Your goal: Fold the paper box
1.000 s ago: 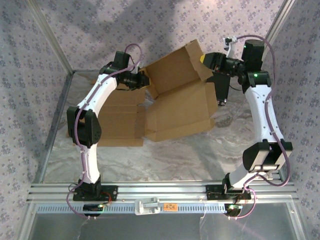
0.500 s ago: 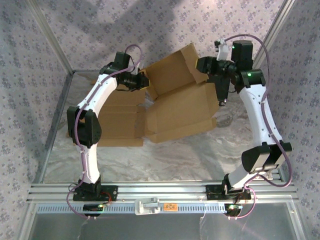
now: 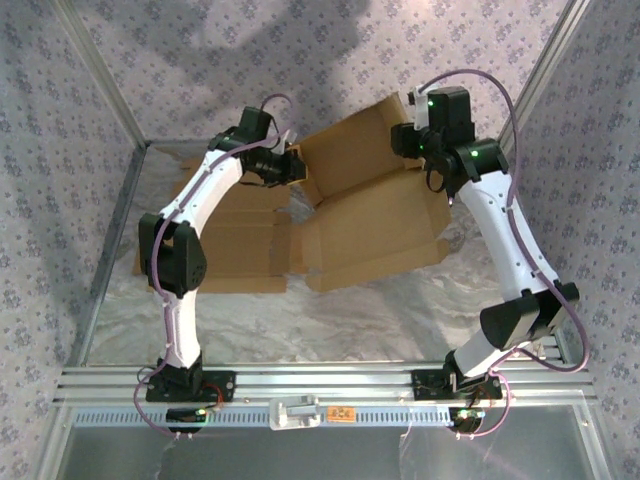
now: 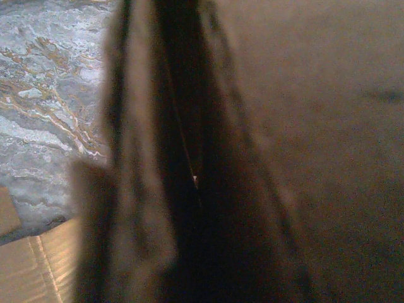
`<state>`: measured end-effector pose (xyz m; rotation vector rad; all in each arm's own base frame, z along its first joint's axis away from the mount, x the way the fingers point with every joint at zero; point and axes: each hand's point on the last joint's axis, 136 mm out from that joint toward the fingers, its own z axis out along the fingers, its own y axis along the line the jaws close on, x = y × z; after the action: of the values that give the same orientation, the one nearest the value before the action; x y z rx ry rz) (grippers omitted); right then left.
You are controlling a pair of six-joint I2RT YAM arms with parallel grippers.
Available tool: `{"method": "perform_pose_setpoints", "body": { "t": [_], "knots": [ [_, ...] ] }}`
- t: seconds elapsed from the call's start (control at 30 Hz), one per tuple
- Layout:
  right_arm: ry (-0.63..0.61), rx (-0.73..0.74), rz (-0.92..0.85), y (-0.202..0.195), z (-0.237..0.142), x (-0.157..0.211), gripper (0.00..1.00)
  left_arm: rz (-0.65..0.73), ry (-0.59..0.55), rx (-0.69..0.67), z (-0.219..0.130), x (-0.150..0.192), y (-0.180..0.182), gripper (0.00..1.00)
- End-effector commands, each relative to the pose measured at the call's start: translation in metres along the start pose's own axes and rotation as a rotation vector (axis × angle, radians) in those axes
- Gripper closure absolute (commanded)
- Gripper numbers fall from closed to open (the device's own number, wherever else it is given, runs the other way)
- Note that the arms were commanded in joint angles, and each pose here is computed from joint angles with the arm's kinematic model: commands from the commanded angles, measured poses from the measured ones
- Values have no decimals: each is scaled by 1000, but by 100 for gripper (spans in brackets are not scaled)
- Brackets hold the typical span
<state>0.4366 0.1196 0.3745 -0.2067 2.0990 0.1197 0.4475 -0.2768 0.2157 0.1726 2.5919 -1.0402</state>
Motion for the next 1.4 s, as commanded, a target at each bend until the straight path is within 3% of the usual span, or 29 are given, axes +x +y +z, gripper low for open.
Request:
{"method": "perform_pose_setpoints", "body": {
  "t": [0.0,0.17,0.4,0.63,0.9,1.13,1.37],
  "knots": [
    [-1,143,-53,-18,-3,-5,58,57,-21,22,-24,3,-27,100],
    [16,212,-73,-25,-2,-1,81,55,-11,-42,-25,8,-28,100],
    [111,347,-63,-48,8,21,100,15,-10,-186,-28,17,-26,100],
    [177,407,-33,-60,18,31,100,-39,4,-232,-34,21,-22,100],
    [279,588,-52,-77,21,46,100,-74,27,-266,-35,22,-18,100],
    [320,558,-10,-58,23,68,100,-77,54,-279,-28,26,-12,100],
    [370,538,59,-37,19,111,100,-58,130,-363,-7,49,17,100]
  ]
}}
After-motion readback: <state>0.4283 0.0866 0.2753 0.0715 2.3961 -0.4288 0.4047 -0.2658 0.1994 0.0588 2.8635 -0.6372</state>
